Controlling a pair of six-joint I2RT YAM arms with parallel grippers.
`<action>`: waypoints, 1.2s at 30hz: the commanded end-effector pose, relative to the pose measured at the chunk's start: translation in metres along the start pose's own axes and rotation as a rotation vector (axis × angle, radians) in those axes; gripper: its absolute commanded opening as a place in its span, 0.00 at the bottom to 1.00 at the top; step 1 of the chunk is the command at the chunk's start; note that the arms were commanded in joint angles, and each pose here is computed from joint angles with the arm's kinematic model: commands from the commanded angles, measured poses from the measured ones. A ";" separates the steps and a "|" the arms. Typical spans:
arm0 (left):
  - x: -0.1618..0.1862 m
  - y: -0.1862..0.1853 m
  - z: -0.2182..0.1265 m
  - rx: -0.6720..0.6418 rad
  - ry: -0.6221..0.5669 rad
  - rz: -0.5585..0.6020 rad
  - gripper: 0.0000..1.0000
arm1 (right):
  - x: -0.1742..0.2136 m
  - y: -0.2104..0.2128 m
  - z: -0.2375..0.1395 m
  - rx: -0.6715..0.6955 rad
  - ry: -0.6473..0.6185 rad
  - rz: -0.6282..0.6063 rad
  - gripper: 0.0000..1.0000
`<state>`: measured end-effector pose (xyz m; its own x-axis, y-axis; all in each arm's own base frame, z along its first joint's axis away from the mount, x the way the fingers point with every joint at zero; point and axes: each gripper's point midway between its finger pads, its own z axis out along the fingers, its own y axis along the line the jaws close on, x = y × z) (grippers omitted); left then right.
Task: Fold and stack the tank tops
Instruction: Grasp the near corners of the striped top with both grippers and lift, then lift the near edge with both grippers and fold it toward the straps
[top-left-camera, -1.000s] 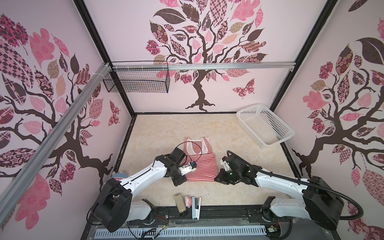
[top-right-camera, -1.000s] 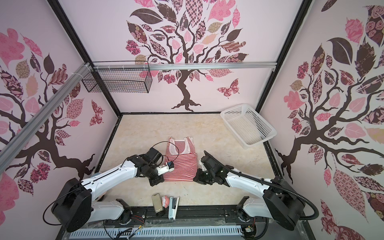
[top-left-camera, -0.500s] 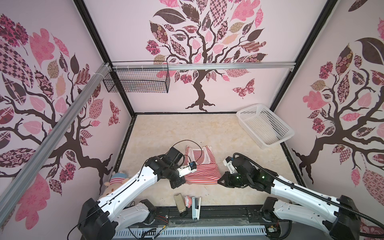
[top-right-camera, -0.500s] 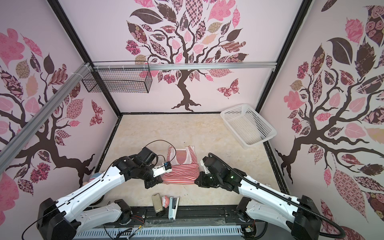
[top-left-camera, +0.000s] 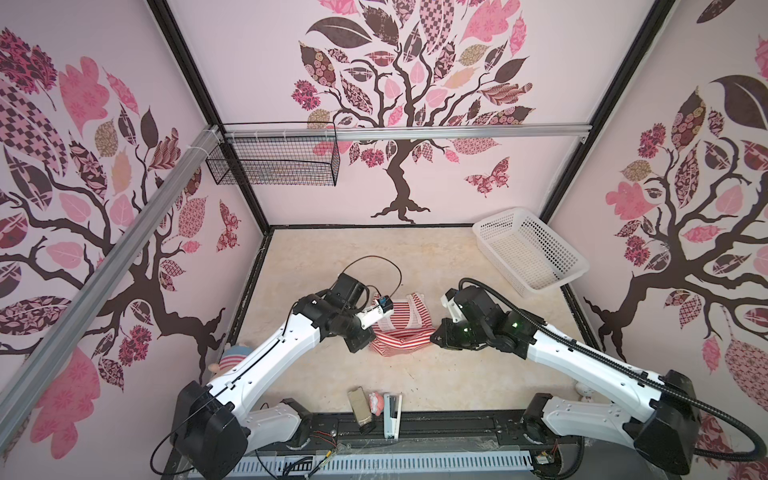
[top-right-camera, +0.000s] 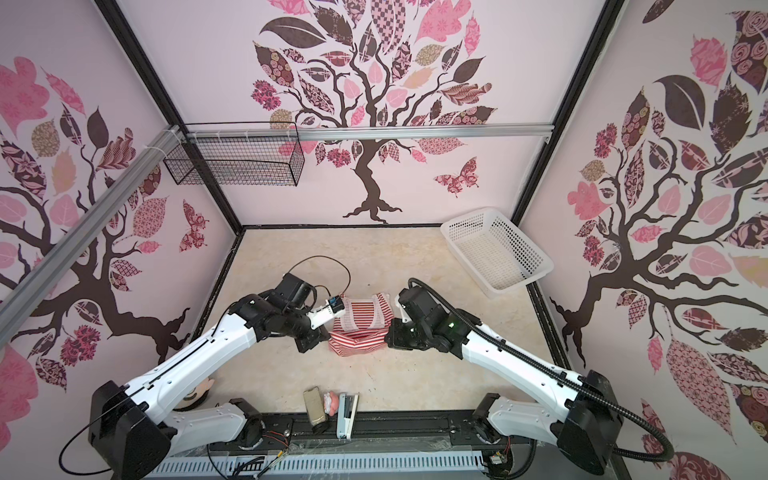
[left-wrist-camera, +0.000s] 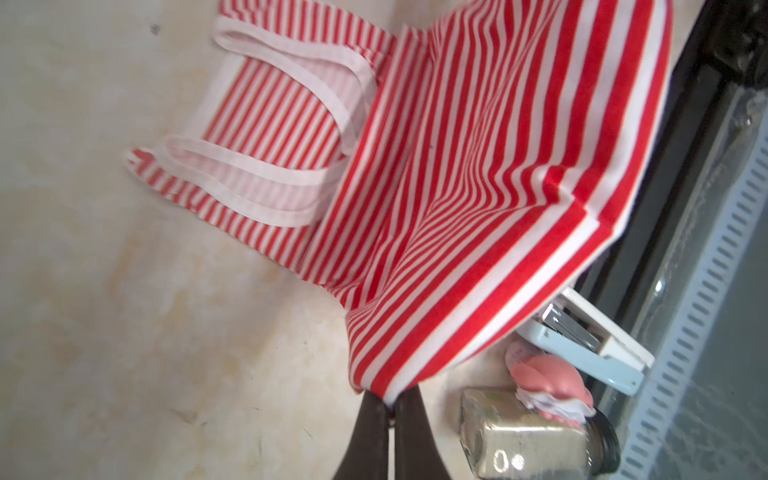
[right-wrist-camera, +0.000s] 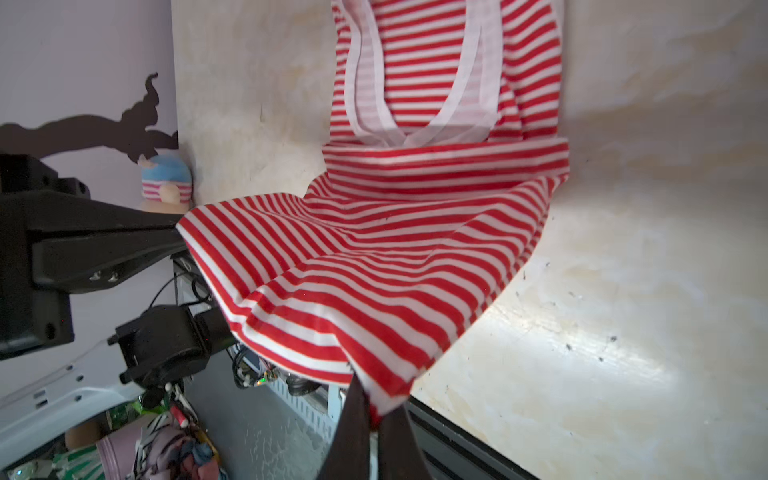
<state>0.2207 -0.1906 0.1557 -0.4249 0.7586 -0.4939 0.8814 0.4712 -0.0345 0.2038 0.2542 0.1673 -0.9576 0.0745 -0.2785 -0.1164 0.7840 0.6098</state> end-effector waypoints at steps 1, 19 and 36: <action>-0.031 0.021 -0.006 -0.034 -0.087 -0.001 0.00 | -0.022 0.000 -0.003 0.004 -0.016 -0.027 0.00; -0.070 0.145 0.062 0.009 -0.149 -0.246 0.00 | -0.137 -0.042 0.063 -0.038 -0.038 0.080 0.00; -0.084 0.195 0.086 0.039 -0.140 -0.299 0.00 | -0.186 -0.060 0.085 -0.118 -0.018 0.158 0.00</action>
<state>0.4544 -0.2014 0.0955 -0.6567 0.5248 -0.5416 0.7159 0.6595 -0.2291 0.4224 0.2441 0.1050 -0.9593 0.2239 -0.1723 0.0351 0.6997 0.7136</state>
